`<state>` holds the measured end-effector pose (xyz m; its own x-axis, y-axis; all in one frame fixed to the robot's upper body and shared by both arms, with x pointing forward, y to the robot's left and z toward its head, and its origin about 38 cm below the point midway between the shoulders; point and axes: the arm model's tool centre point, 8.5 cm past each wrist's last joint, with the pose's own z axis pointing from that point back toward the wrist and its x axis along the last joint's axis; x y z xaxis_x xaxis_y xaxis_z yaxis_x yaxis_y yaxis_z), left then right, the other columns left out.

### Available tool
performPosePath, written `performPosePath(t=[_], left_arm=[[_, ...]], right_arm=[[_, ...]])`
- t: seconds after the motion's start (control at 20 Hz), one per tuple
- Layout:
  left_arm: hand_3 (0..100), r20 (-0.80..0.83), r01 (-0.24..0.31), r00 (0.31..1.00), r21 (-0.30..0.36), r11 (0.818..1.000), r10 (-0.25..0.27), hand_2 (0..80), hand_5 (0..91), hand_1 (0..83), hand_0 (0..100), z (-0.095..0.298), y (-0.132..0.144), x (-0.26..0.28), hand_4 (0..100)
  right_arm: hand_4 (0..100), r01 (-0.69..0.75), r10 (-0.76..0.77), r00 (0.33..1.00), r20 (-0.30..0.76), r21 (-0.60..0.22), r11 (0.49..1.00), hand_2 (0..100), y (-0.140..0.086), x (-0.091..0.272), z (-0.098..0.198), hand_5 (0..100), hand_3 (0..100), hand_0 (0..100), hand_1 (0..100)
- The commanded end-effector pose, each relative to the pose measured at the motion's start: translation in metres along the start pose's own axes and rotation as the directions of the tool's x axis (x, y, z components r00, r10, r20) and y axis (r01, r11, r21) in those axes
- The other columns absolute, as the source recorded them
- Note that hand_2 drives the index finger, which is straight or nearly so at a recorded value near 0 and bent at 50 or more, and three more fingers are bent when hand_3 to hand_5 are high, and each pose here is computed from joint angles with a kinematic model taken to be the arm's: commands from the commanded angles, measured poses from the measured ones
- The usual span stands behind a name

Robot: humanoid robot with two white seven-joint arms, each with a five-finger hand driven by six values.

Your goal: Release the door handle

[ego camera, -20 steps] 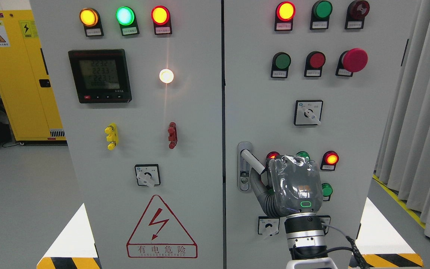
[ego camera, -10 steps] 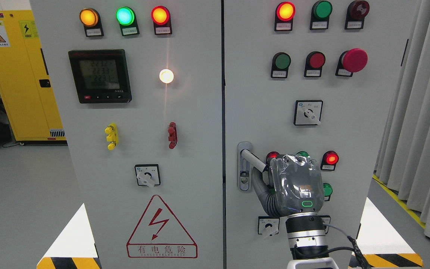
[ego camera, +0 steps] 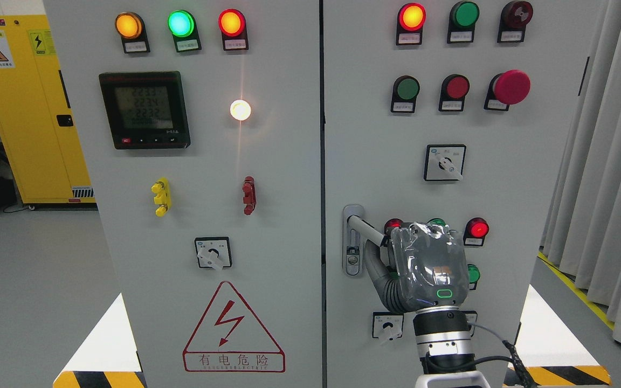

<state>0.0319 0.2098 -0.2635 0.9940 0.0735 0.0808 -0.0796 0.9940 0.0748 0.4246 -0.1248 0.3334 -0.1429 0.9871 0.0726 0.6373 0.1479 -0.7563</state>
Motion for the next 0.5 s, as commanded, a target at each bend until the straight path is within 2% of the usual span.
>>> performPosePath(t=[0.0, 0.45], left_arm=[[0, 0.012, -0.001, 1.000, -0.002, 1.000, 0.001, 0.0, 0.0, 55.6, 12, -0.0003, -0.0007, 0.0042, 0], [0, 0.012, -0.001, 1.000, -0.002, 1.000, 0.001, 0.0, 0.0, 55.6, 12, -0.0003, -0.0007, 0.0042, 0]], right_arm=[[100, 0.000, 0.000, 1.000, 0.001, -0.001, 1.000, 96, -0.0012, 0.0000, -0.0008, 100, 100, 63, 46], [100, -0.001, 0.001, 1.000, 0.002, -0.006, 1.000, 96, -0.0021, -0.0002, -0.0017, 100, 100, 60, 46]])
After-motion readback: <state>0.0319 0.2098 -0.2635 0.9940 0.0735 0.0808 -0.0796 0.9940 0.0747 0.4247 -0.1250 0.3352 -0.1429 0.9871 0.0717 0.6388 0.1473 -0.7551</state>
